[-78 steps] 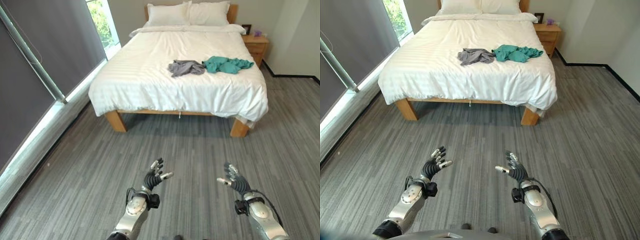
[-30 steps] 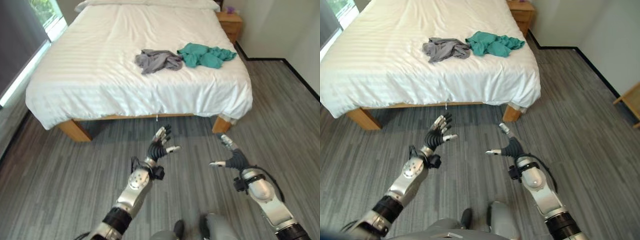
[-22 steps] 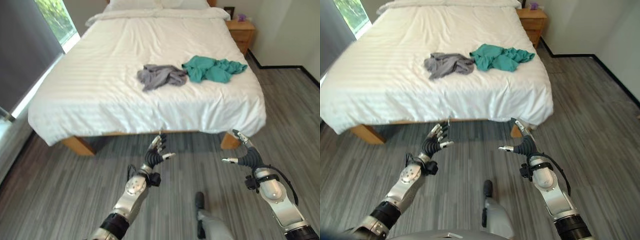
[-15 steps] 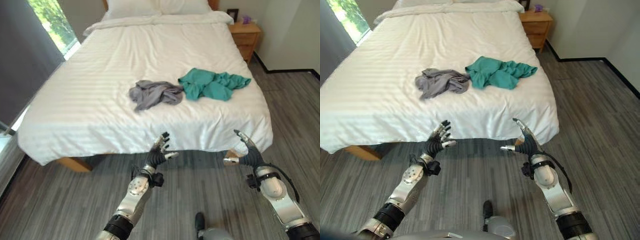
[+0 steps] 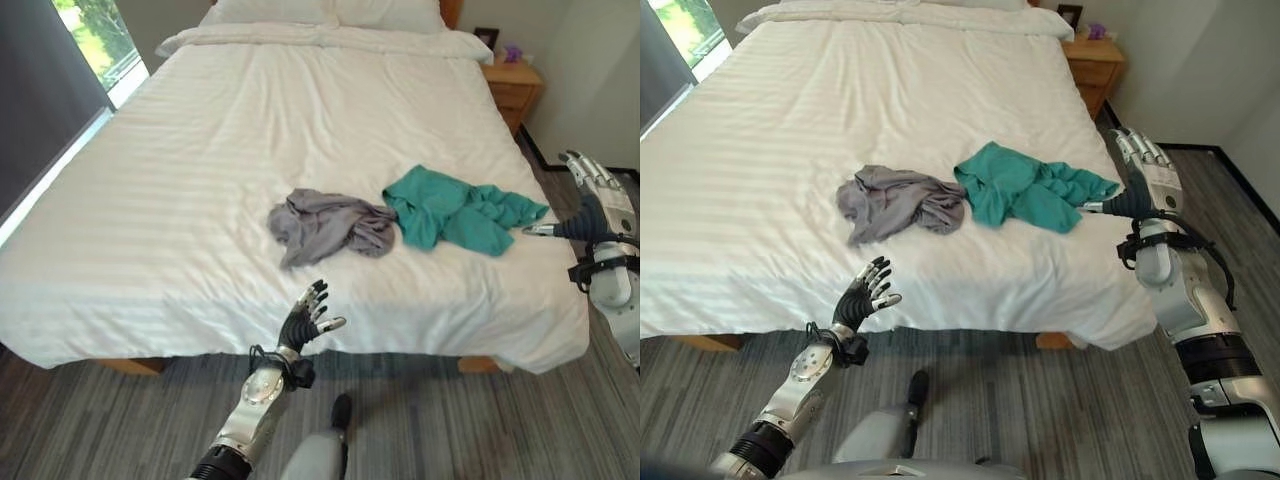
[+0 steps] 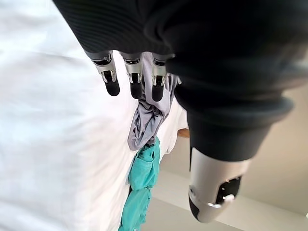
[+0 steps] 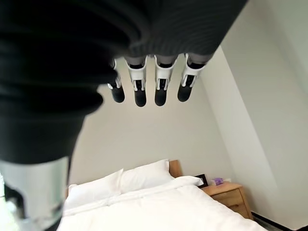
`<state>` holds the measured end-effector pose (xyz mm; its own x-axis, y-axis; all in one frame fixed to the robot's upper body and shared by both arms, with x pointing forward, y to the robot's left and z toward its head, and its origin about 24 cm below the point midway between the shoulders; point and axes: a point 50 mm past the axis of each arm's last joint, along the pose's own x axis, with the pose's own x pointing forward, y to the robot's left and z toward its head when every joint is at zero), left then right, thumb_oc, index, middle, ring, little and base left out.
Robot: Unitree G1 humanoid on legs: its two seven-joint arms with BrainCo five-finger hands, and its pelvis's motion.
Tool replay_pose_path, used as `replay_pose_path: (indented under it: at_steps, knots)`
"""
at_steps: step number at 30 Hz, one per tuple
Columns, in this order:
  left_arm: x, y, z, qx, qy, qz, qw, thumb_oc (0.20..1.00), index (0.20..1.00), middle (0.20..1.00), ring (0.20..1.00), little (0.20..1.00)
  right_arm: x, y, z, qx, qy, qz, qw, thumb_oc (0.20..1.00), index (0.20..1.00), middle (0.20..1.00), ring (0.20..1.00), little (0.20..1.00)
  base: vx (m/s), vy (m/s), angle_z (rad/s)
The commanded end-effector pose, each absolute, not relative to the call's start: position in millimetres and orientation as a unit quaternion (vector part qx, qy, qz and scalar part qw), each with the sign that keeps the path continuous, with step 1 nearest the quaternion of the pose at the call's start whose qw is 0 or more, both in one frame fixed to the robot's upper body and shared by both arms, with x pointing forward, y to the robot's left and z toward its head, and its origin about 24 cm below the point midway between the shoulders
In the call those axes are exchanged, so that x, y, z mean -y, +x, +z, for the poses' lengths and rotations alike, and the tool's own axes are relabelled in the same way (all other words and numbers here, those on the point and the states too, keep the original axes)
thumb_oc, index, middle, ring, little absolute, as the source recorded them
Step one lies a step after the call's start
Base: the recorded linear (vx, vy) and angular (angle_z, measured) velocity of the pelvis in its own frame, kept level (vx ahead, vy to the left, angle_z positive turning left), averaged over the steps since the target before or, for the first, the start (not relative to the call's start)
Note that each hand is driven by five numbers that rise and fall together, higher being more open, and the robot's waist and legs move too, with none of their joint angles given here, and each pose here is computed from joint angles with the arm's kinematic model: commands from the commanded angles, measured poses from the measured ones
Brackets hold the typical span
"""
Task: Pick up bed clothes into laundry basket.
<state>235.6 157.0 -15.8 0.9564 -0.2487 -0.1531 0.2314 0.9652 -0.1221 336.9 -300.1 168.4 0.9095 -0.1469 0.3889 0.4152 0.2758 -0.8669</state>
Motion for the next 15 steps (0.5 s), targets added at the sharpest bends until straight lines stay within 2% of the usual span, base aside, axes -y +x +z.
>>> replay_pose_path:
  at_steps: [1, 5, 9, 15]
  knots:
    - [-137, 229, -9, -0.070, -0.076, -0.186, 0.977, 1.000, 1.000, 1.000, 1.000, 1.000, 323, 343, 194, 0.100, -0.586, -0.223, 0.773, 1.000, 1.000, 1.000, 1.000, 1.000, 0.07, 0.088, -0.07]
    - [-131, 231, -9, -0.073, -0.072, -0.200, 0.974, 1.000, 1.000, 1.000, 1.000, 1.000, 334, 353, 201, 0.064, -0.593, -0.239, 0.766, 1.000, 1.000, 1.000, 1.000, 1.000, 0.02, 0.070, 0.15]
    - [-119, 247, 6, -0.042, -0.075, -0.222, 0.971, 1.000, 1.000, 1.000, 1.000, 1.000, 331, 368, 225, 0.053, -0.601, -0.246, 0.759, 1.000, 1.000, 1.000, 1.000, 1.000, -0.13, 0.069, 0.26]
    - [-107, 261, 17, -0.021, -0.071, -0.240, 0.968, 1.000, 1.000, 1.000, 1.000, 1.000, 322, 381, 204, -0.002, -0.572, -0.225, 0.789, 1.000, 1.000, 1.000, 1.000, 1.000, -0.08, 0.034, 0.03]
